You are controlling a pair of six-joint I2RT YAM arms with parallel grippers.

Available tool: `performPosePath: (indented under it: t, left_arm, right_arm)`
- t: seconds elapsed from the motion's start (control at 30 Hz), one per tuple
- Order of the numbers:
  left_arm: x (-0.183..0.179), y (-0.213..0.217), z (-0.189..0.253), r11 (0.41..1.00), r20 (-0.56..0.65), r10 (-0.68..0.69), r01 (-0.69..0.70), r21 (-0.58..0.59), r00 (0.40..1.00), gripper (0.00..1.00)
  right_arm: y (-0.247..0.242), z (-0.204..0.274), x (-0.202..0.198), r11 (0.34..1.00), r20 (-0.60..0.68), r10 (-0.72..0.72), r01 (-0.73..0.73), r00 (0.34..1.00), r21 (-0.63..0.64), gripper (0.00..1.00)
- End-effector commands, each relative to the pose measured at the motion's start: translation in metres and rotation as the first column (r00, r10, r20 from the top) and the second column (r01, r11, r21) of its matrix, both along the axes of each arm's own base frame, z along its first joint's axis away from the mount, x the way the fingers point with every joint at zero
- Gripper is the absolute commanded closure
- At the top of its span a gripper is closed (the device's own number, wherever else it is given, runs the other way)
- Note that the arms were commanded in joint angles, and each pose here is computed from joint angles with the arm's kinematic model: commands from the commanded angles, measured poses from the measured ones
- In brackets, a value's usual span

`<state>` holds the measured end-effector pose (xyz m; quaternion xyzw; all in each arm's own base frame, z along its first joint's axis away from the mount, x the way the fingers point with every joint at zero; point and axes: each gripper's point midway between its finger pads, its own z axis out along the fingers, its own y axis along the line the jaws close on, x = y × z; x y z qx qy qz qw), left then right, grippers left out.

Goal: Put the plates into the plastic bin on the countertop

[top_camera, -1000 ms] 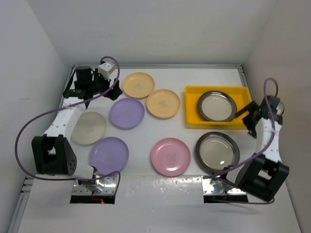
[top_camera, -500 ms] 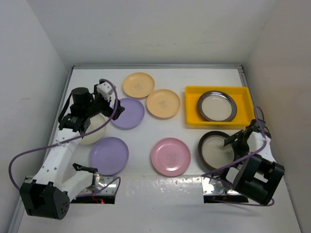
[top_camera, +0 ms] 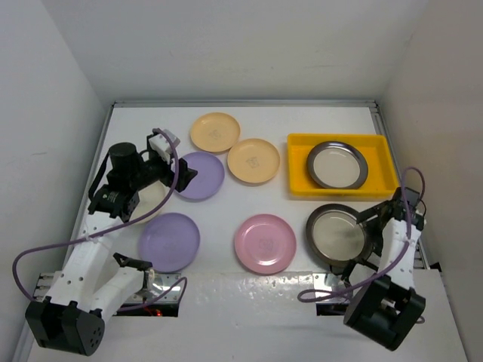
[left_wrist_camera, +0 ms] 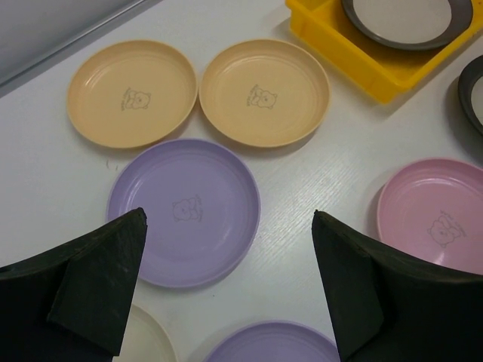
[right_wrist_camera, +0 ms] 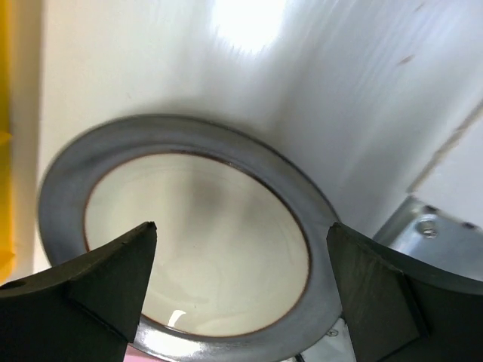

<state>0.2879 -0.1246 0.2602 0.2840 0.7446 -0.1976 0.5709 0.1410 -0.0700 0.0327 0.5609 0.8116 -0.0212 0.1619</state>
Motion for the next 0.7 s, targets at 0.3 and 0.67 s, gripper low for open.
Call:
performPosePath:
  t: [0.3,0.67]
  left_arm:
    - [-0.008,-0.018,0.007,0.997,0.01,-0.067,0.067,-0.026,0.998,0.09]
    - [-0.007,-0.019,0.014,0.997,-0.003,-0.064,0.064,-0.033,0.998,0.09]
  right_arm:
    - [-0.04,0.015,-0.033,0.952,-0.044,-0.272,0.262,0.961,-0.161,0.06]
    - [0.03,-0.054,-0.003,0.965,0.048,-0.093,0.078,0.994,0.251,0.26]
